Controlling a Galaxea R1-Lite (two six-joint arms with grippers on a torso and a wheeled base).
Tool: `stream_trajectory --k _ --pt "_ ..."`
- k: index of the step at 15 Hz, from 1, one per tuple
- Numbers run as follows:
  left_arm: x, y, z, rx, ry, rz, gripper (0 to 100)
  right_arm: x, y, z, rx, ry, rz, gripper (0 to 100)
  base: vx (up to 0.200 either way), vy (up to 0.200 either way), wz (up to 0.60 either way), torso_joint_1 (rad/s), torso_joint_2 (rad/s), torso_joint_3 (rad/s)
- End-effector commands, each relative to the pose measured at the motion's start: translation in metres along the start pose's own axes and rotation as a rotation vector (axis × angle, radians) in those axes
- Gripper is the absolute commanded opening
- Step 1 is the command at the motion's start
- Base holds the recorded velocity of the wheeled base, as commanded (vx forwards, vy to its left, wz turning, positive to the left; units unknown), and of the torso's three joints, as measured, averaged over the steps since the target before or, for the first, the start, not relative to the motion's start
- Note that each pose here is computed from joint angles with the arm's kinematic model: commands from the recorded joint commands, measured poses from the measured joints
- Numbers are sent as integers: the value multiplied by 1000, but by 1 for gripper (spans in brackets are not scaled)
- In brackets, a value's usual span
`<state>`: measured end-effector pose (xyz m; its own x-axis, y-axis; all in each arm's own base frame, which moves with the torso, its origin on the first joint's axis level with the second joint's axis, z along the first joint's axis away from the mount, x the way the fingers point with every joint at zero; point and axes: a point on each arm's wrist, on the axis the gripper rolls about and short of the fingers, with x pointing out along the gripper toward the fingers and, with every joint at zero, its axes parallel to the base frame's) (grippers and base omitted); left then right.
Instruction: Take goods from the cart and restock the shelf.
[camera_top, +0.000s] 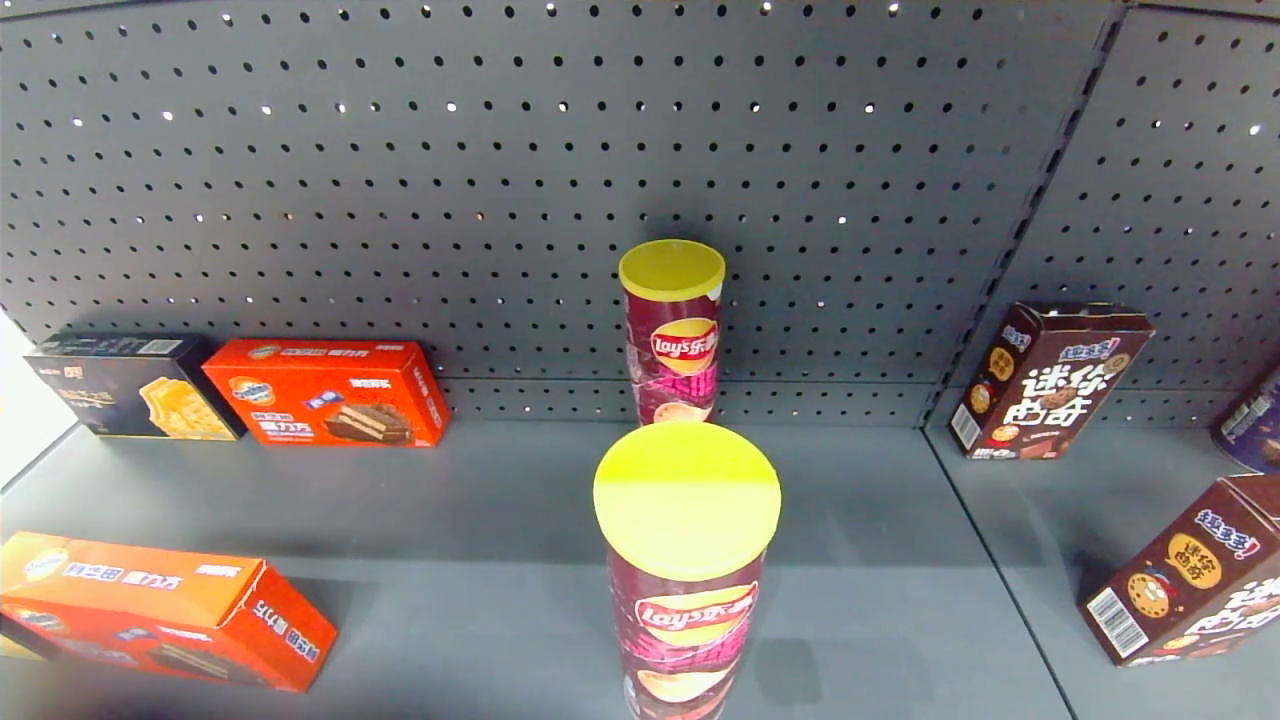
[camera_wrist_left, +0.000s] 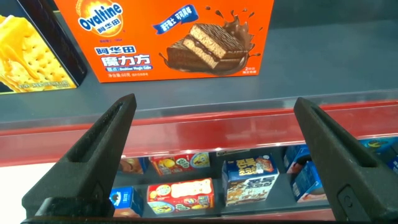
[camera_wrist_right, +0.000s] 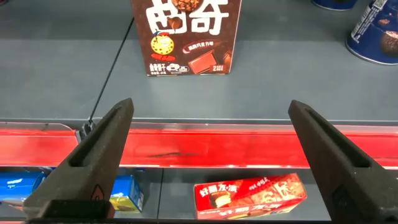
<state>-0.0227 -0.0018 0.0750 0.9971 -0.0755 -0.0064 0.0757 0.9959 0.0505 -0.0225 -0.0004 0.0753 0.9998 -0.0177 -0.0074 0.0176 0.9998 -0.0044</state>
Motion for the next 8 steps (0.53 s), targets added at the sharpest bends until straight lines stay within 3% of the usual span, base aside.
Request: stream_trajectory --k 1,8 --pt "0 0 0 6 0 -1 100 0 0 0 0 2 -1 100 0 0 0 0 0 0" --pt "0 0 0 -2 0 2 100 0 0 0 0 2 1 100 0 0 0 0 0 0"
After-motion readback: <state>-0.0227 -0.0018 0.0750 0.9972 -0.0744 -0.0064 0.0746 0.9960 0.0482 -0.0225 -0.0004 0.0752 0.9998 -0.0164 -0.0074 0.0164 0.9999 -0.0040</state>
